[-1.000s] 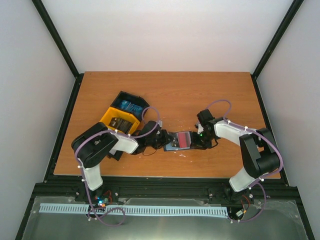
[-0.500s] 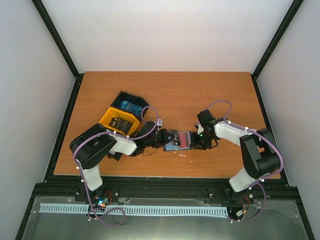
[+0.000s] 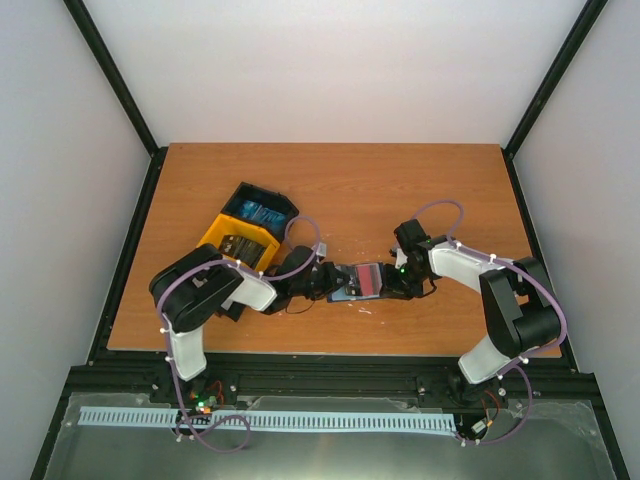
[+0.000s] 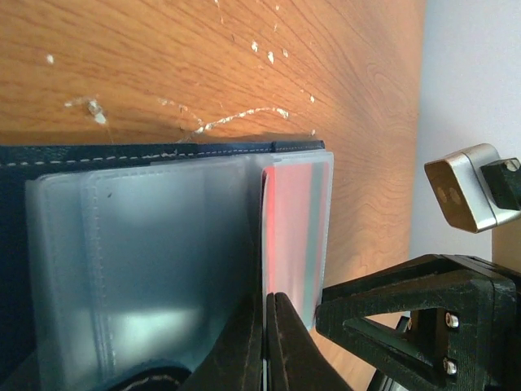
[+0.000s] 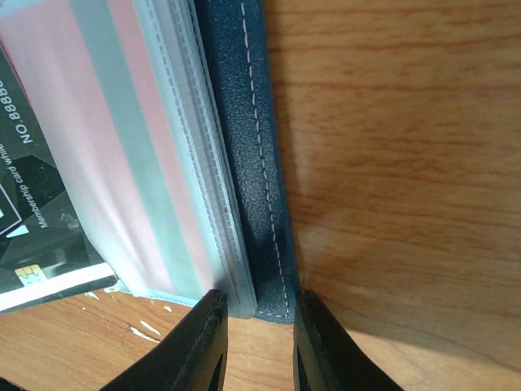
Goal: Put the credit cards into the card holder
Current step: Insert the credit card into the card holder.
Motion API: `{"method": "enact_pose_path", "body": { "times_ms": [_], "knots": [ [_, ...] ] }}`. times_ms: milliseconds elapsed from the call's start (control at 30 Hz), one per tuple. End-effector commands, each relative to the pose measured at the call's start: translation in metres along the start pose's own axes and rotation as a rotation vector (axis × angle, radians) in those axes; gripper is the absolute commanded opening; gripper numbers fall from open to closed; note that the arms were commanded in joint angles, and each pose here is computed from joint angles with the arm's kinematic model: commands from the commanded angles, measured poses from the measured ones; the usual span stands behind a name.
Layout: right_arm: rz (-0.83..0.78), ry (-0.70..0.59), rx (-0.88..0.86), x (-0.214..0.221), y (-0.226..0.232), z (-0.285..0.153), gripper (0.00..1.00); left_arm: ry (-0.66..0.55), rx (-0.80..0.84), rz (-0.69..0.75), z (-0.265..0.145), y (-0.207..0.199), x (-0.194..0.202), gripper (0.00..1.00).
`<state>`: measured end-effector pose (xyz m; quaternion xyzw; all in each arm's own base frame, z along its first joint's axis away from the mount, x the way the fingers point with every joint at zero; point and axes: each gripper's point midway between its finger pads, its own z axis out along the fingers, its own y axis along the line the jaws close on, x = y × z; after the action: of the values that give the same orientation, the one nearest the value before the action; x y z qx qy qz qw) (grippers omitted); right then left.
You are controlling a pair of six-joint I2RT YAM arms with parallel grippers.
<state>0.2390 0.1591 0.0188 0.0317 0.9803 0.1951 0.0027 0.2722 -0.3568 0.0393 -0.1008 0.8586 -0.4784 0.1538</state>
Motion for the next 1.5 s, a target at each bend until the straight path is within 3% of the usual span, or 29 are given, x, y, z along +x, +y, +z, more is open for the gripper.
{"method": "enact_pose_path", "body": {
  "times_ms": [0,333,733,1033,1167,1467],
  "knots": [
    [0.005,0.016,0.011,0.008,-0.003,0.002,0.24,0.017,0.04,0.017,0.006,-0.006,0.004,0.01],
    [0.004,0.02,0.012,0.007,-0.004,0.005,0.22,0.053,0.051,-0.006,0.017,-0.002,0.009,0.01],
    [0.001,0.027,0.02,0.007,-0.005,0.008,0.18,-0.057,0.034,-0.005,0.009,0.003,-0.014,0.01],
    [0.002,0.028,0.019,0.005,-0.004,0.009,0.18,0.033,0.091,0.027,0.024,-0.008,-0.002,0.01],
    [0.002,0.027,0.018,0.005,-0.004,0.009,0.18,0.068,0.083,-0.027,0.023,-0.002,0.013,0.01],
    [0.003,0.024,0.016,0.005,-0.004,0.009,0.18,0.083,0.093,-0.033,0.033,-0.004,0.013,0.04]
  ]
}}
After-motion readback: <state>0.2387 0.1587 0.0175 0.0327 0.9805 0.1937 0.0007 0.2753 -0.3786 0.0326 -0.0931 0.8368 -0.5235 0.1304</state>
